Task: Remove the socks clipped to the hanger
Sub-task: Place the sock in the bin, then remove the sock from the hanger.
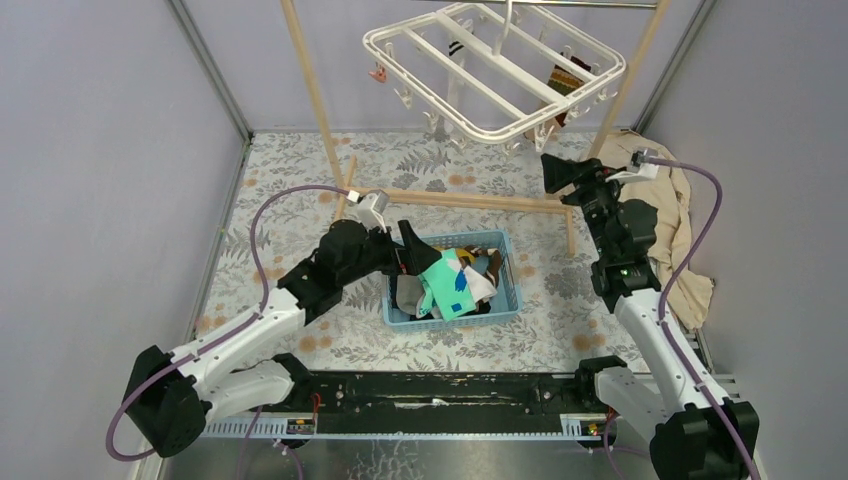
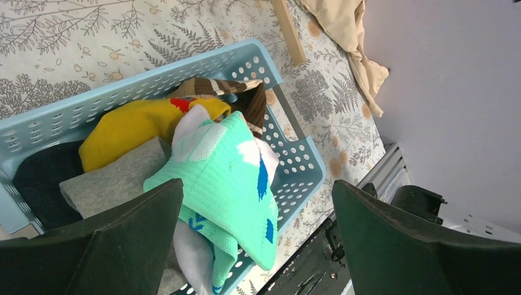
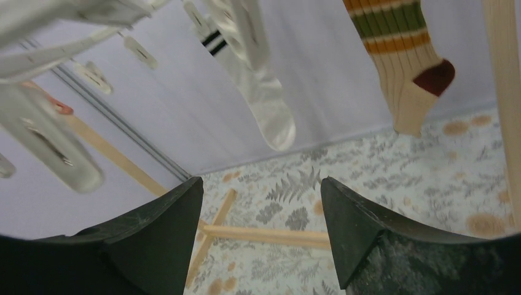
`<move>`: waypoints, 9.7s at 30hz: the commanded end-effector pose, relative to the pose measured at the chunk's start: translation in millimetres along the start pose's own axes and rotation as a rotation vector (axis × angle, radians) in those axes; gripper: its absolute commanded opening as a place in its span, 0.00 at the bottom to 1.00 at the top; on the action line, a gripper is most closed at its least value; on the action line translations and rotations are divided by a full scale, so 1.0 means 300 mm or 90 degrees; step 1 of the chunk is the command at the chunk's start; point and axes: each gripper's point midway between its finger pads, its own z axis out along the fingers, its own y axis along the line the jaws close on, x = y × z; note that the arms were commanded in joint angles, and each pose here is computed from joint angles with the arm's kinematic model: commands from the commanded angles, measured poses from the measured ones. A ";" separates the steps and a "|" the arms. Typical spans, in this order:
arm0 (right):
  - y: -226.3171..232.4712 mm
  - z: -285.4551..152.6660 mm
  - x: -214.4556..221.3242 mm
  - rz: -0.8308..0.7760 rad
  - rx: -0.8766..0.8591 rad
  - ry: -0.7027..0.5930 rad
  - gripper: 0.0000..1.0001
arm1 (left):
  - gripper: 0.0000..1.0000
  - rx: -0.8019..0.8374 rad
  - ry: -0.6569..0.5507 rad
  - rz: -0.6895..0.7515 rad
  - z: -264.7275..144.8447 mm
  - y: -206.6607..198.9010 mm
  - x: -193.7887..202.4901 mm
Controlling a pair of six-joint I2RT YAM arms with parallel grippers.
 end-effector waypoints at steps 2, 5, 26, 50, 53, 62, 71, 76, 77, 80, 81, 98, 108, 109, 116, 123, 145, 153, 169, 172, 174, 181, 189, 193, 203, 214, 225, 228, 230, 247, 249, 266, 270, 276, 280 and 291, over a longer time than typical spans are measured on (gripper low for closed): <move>0.150 0.041 -0.240 -0.077 -0.075 -0.115 0.79 | 0.99 -0.004 -0.023 0.022 -0.035 -0.025 -0.051; 0.159 0.087 -0.283 -0.109 -0.076 -0.124 0.80 | 0.99 -0.003 -0.024 0.020 -0.044 -0.025 -0.047; 0.174 0.242 -0.444 -0.160 -0.132 -0.165 0.73 | 0.99 0.000 -0.016 0.016 -0.090 -0.043 -0.028; 0.326 0.200 -0.404 -0.154 -0.241 -0.100 0.24 | 0.99 -0.002 -0.011 0.018 -0.102 -0.043 -0.005; 0.369 0.197 -0.367 -0.170 -0.259 -0.079 0.24 | 0.99 -0.002 -0.012 0.019 -0.103 -0.045 -0.005; 0.512 0.203 -0.246 -0.259 -0.272 -0.022 0.24 | 0.99 -0.001 -0.015 0.019 -0.112 -0.045 -0.003; 0.596 0.188 -0.177 -0.284 -0.273 -0.005 0.23 | 0.99 -0.002 -0.013 0.019 -0.111 -0.039 0.004; 0.647 0.184 -0.140 -0.304 -0.276 0.002 0.23 | 0.99 -0.001 -0.011 0.017 -0.110 -0.036 0.011; 0.660 0.183 -0.138 -0.308 -0.278 0.001 0.23 | 0.99 -0.001 -0.011 0.017 -0.110 -0.035 0.012; 0.694 0.183 -0.116 -0.323 -0.282 0.004 0.23 | 0.99 -0.002 -0.011 0.016 -0.111 -0.032 0.015; 0.707 0.185 -0.111 -0.330 -0.284 0.004 0.23 | 0.99 -0.002 -0.011 0.016 -0.111 -0.031 0.016; 0.932 0.199 0.024 -0.452 -0.204 -0.002 0.23 | 0.99 -0.001 -0.011 0.017 -0.115 -0.027 0.022; 1.070 0.175 0.093 -0.488 -0.211 -0.007 0.26 | 0.99 0.002 -0.017 0.016 -0.119 -0.029 0.019; 1.083 0.172 0.104 -0.488 -0.220 -0.002 0.26 | 0.99 0.003 -0.019 0.016 -0.115 -0.032 0.016; 1.127 0.154 0.138 -0.466 -0.246 0.030 0.28 | 0.99 0.022 -0.086 0.056 -0.009 -0.090 -0.103; 1.140 0.161 0.150 -0.455 -0.233 0.057 0.29 | 0.99 0.036 -0.160 0.116 0.181 -0.204 -0.220; 1.114 0.135 0.140 -0.446 -0.220 0.094 0.29 | 0.61 -0.074 -0.321 0.201 0.491 -0.162 -0.348; 1.120 0.130 0.128 -0.442 -0.225 0.092 0.29 | 0.69 -0.017 -0.326 0.233 0.508 -0.225 -0.322; 1.137 0.121 0.119 -0.419 -0.237 0.095 0.28 | 0.98 -0.050 -0.329 0.242 0.581 -0.210 -0.287; 1.141 0.118 0.114 -0.417 -0.240 0.094 0.28 | 0.76 -0.056 -0.322 0.242 0.603 -0.206 -0.284; 1.143 0.115 0.115 -0.416 -0.244 0.096 0.28 | 0.38 -0.052 -0.319 0.242 0.618 -0.211 -0.284; 1.134 0.111 0.105 -0.417 -0.239 0.094 0.28 | 0.01 -0.050 -0.315 0.244 0.624 -0.224 -0.294; 1.110 0.089 0.121 -0.415 -0.246 0.098 0.39 | 0.00 -0.038 -0.301 0.246 0.525 -0.231 -0.290; 1.084 0.068 0.154 -0.406 -0.253 0.109 0.58 | 0.00 -0.026 -0.291 0.247 0.463 -0.237 -0.283; 1.018 -0.089 0.170 -0.331 -0.312 0.174 0.90 | 0.00 -0.006 -0.268 0.249 0.348 -0.257 -0.272; 0.886 -0.312 0.117 -0.259 -0.347 0.248 0.98 | 0.00 -0.002 -0.240 0.249 0.289 -0.240 -0.250; 0.572 -0.373 -0.149 -0.236 -0.114 0.118 0.90 | 0.00 0.009 -0.204 0.254 0.249 -0.276 -0.253; 0.506 -0.382 -0.214 -0.238 -0.061 0.073 0.85 | 0.00 0.015 -0.204 0.251 0.229 -0.287 -0.259; 0.480 -0.386 -0.245 -0.246 -0.041 0.054 0.84 | 0.00 0.018 -0.201 0.249 0.218 -0.292 -0.260; 0.601 -0.276 -0.243 -0.315 -0.059 0.053 0.77 | 0.00 0.021 -0.205 0.239 0.104 -0.289 -0.264; 0.609 -0.253 -0.242 -0.312 -0.062 0.060 0.77 | 0.00 0.017 -0.207 0.238 0.086 -0.279 -0.258; 0.502 0.001 -0.115 -0.203 -0.105 0.140 0.70 | 0.00 0.004 -0.201 0.222 0.042 -0.216 -0.206; 0.511 0.042 -0.098 -0.202 -0.112 0.135 0.68 | 0.00 0.010 -0.193 0.218 0.060 -0.223 -0.197; 0.505 0.092 -0.089 -0.204 -0.101 0.121 0.66 | 0.00 0.015 -0.178 0.213 0.086 -0.227 -0.181; 0.498 0.111 -0.087 -0.200 -0.093 0.109 0.66 | 0.00 0.021 -0.176 0.210 0.094 -0.232 -0.179; 0.509 0.155 -0.101 -0.182 -0.104 0.078 0.66 | 0.00 0.045 -0.166 0.193 0.115 -0.263 -0.174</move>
